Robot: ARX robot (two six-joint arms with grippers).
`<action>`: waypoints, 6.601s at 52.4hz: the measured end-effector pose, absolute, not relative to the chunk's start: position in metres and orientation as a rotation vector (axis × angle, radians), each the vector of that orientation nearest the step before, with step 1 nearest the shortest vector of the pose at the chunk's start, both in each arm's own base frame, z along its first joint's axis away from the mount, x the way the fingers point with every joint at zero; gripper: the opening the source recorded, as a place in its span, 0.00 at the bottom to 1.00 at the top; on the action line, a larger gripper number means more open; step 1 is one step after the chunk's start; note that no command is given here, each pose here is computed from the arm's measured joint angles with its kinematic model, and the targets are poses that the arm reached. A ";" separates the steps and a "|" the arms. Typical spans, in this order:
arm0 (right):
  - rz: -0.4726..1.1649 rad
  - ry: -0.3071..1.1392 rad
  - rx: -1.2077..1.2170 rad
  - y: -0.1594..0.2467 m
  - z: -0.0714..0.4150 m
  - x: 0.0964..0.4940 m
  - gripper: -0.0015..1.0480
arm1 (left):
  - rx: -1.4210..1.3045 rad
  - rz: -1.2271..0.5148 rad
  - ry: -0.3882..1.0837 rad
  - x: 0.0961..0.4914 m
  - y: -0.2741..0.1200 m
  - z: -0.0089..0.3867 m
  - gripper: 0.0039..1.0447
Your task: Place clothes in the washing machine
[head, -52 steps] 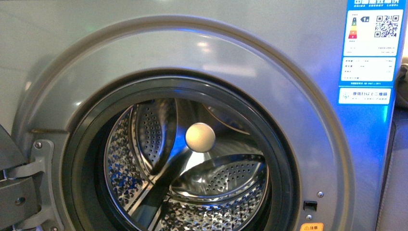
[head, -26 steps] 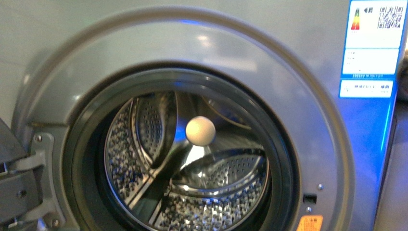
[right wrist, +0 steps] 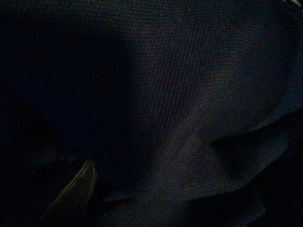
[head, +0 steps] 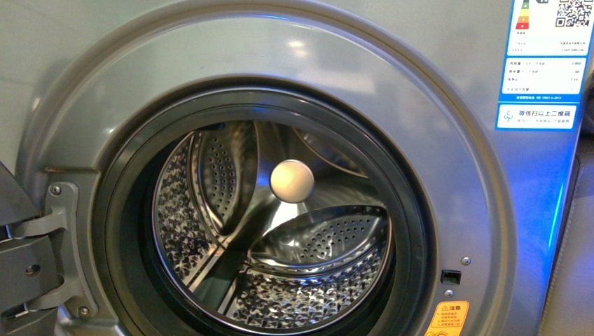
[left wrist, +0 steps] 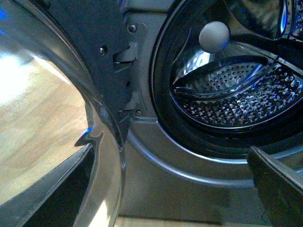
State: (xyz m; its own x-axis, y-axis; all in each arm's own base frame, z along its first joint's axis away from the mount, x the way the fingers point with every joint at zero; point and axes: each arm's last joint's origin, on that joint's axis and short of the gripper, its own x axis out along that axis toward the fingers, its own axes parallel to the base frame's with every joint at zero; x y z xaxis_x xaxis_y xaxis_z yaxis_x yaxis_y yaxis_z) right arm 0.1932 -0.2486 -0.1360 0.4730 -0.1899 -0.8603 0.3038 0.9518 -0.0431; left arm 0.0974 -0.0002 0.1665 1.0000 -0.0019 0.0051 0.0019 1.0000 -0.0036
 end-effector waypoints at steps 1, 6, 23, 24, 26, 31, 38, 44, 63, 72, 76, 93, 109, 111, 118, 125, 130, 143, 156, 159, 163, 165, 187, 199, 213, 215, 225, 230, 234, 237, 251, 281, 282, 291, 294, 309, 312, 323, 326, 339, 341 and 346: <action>-0.301 1.038 0.122 -0.248 -0.138 0.193 0.93 | -0.004 -0.002 -0.005 0.097 0.000 0.166 0.94; -0.297 1.043 0.118 -0.248 -0.145 0.193 0.93 | -0.004 -0.002 -0.005 0.097 0.000 0.166 0.94; -0.282 1.054 0.111 -0.249 -0.164 0.194 0.93 | -0.004 -0.002 -0.005 0.097 0.000 0.166 0.94; -0.280 1.054 0.110 -0.249 -0.165 0.194 0.93 | -0.004 -0.002 -0.005 0.097 0.000 0.166 0.94; -0.277 1.055 0.109 -0.249 -0.167 0.194 0.93 | -0.004 -0.002 -0.005 0.097 0.000 0.166 0.94; -0.271 1.052 0.112 -0.249 -0.171 0.194 0.93 | -0.004 -0.002 -0.005 0.097 0.000 0.166 0.94; -0.263 1.051 0.121 -0.251 -0.176 0.193 0.93 | -0.004 -0.002 -0.005 0.097 0.000 0.166 0.94; -0.259 1.051 0.133 -0.252 -0.180 0.193 0.93 | -0.004 -0.002 -0.005 0.097 0.000 0.166 0.94; -0.256 1.067 0.149 -0.257 -0.191 0.184 0.93 | -0.004 -0.002 -0.005 0.097 0.000 0.166 0.94; -0.252 1.084 0.170 -0.261 -0.193 0.180 0.86 | -0.004 -0.002 -0.005 0.097 0.000 0.166 0.94; -0.262 1.086 0.172 -0.264 -0.193 0.179 0.77 | -0.004 -0.002 -0.005 0.097 0.000 0.166 0.94; -0.315 1.043 0.296 -0.264 -0.167 0.174 0.29 | -0.004 -0.002 -0.005 0.097 0.000 0.166 0.94; -0.338 0.824 0.329 -0.283 -0.058 0.171 0.13 | -0.004 -0.002 -0.005 0.097 0.000 0.166 0.94; -0.331 0.778 0.310 -0.285 -0.038 0.172 0.13 | -0.004 -0.002 -0.005 0.097 0.000 0.166 0.94; -0.289 0.644 0.259 -0.281 0.026 0.170 0.12 | -0.004 -0.002 -0.005 0.097 0.000 0.166 0.94; -0.220 0.512 0.216 -0.269 0.087 0.166 0.12 | -0.004 -0.002 -0.005 0.097 0.000 0.166 0.94; -0.173 0.404 0.162 -0.260 0.134 0.164 0.12 | -0.004 -0.002 -0.005 0.097 0.000 0.166 0.94; -0.113 0.137 -0.007 -0.244 0.250 0.167 0.12 | -0.004 -0.002 -0.005 0.097 0.000 0.166 0.94; -0.036 -0.131 -0.130 -0.221 0.375 0.178 0.12 | -0.004 -0.002 -0.005 0.097 0.000 0.166 0.94; -0.007 -0.178 -0.149 -0.210 0.399 0.179 0.12 | -0.004 -0.002 -0.005 0.097 0.000 0.166 0.94; 0.035 -0.247 -0.175 -0.192 0.432 0.180 0.12 | -0.004 -0.002 -0.005 0.097 0.000 0.166 0.94; 0.052 -0.290 -0.194 -0.182 0.450 0.179 0.12 | -0.004 -0.002 -0.005 0.097 0.000 0.166 0.94; 0.317 -0.493 -0.158 -0.054 0.557 0.167 0.12 | -0.004 -0.002 -0.005 0.097 0.000 0.166 0.94; 0.466 -0.450 -0.079 0.004 0.552 0.179 0.12 | -0.004 -0.002 -0.005 0.097 0.000 0.166 0.94; 0.609 -0.449 -0.062 0.067 0.545 0.176 0.12 | -0.004 -0.002 -0.005 0.097 0.000 0.166 0.94; 0.628 -0.445 -0.060 0.076 0.544 0.176 0.12 | -0.004 -0.002 -0.005 0.097 0.000 0.166 0.94; 0.670 -0.431 -0.067 0.101 0.534 0.186 0.12 | -0.004 -0.002 -0.005 0.097 0.000 0.166 0.94; 0.665 -0.421 -0.074 0.109 0.527 0.195 0.12 | -0.004 -0.002 -0.005 0.097 0.000 0.166 0.94; 0.662 -0.413 -0.079 0.110 0.524 0.196 0.12 | -0.004 -0.002 -0.005 0.097 0.000 0.166 0.94; 0.661 -0.413 -0.079 0.110 0.524 0.196 0.12 | -0.004 -0.002 -0.005 0.097 0.000 0.166 0.94; 0.659 -0.416 -0.079 0.110 0.525 0.196 0.12 | -0.004 -0.002 -0.005 0.097 0.000 0.166 0.94; 0.659 -0.417 -0.079 0.110 0.525 0.196 0.12 | -0.178 -0.267 -0.130 0.109 0.019 0.200 0.94; 0.659 -0.417 -0.079 0.110 0.525 0.196 0.12 | -0.178 -0.268 -0.141 0.110 0.020 0.204 0.94; 0.660 -0.417 -0.079 0.110 0.525 0.196 0.12 | -0.140 -0.327 -0.260 0.113 0.025 0.256 0.94; 0.660 -0.417 -0.079 0.110 0.525 0.196 0.12 | -0.136 -0.359 -0.293 0.113 0.024 0.270 0.94; 0.660 -0.417 -0.079 0.110 0.525 0.196 0.12 | -0.108 -0.591 -0.446 0.118 0.009 0.336 0.94; 0.660 -0.417 -0.079 0.110 0.525 0.196 0.12 | -0.114 -0.691 -0.469 0.122 0.004 0.352 0.94; 0.660 -0.417 -0.079 0.110 0.525 0.196 0.12 | -0.127 -0.895 -0.487 0.135 -0.010 0.370 0.94; 0.660 -0.417 -0.079 0.110 0.525 0.196 0.12 | -0.128 -0.947 -0.492 0.138 -0.014 0.373 0.94; 0.660 -0.417 -0.079 0.110 0.525 0.196 0.12 | -0.137 -1.015 -0.411 0.155 -0.040 0.380 0.94; 0.660 -0.417 -0.079 0.110 0.525 0.196 0.12 | -0.127 -1.012 -0.399 0.159 -0.045 0.381 0.94; 0.660 -0.417 -0.079 0.110 0.525 0.196 0.12 | -0.089 -0.994 -0.373 0.171 -0.058 0.383 0.94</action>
State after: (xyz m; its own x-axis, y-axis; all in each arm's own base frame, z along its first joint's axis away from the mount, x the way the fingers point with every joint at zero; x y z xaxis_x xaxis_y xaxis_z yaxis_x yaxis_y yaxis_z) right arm 0.1961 0.1099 0.5247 0.7106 0.6098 0.3510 -0.5786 0.7903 -0.2016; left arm 0.1711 -0.0575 0.3829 0.4879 -0.8012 0.3465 0.8314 0.5474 0.0950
